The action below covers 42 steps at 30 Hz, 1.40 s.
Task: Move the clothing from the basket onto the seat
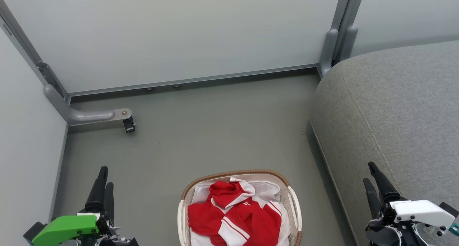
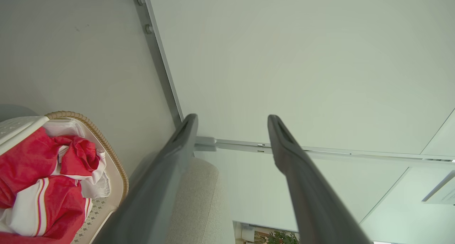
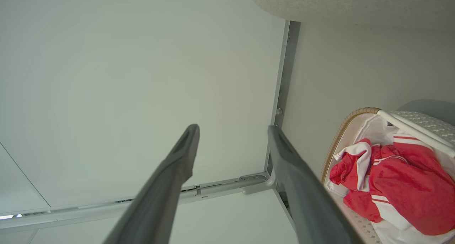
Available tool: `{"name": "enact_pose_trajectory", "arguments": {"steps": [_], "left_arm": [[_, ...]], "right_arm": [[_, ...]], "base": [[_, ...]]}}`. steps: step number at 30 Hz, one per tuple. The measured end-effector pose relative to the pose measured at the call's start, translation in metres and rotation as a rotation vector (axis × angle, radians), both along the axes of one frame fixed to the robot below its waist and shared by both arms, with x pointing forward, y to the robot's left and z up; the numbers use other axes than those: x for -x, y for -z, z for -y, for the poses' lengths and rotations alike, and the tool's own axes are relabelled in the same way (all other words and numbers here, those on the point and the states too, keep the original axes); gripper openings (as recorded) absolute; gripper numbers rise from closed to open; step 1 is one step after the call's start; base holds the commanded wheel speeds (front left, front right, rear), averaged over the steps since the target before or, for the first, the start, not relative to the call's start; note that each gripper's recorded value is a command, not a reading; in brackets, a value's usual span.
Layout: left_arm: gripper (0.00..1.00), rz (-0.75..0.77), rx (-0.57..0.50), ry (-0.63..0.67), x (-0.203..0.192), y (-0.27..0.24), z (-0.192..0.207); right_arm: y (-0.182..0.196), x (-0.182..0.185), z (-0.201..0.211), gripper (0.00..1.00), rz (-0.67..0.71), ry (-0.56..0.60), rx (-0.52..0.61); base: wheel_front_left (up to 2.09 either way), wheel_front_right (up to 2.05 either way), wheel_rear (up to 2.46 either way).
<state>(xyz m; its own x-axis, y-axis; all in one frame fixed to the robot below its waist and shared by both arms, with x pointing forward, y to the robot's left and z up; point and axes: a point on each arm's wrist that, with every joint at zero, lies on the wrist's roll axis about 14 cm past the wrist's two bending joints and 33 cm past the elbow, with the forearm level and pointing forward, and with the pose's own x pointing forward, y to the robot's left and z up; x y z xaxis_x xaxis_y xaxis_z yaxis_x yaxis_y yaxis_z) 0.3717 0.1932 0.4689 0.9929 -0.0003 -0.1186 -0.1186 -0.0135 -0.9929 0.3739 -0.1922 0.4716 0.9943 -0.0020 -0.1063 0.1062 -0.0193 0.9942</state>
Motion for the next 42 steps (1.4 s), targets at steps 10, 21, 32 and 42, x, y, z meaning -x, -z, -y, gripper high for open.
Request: {"name": "enact_pose_trajectory", "arguments": {"steps": [10, 21, 32, 42], "left_arm": [[1.0, 0.018, -0.043, 0.007, -0.002, -0.006, 0.009], [1.0, 0.043, -0.141, 0.001, -0.003, -0.014, 0.011], [1.0, 0.076, -0.33, 0.017, -0.004, -0.023, 0.015], [1.0, 0.101, -0.507, 0.022, -0.003, -0.029, 0.015]], "right_arm": [[-0.001, -0.001, 0.0, 1.0, 0.0, 0.017, 0.05], [-0.003, -0.002, 0.006, 1.0, 0.002, 0.037, 0.203], [-0.008, -0.003, 0.014, 1.0, 0.01, 0.048, 0.396], [-0.018, -0.005, 0.017, 1.0, 0.037, 0.048, 0.6]], "base": [[0.0, 0.0, 0.0], [0.0, 0.0, 0.0], [0.0, 0.0, 0.0], [0.0, 0.0, 0.0]]}}
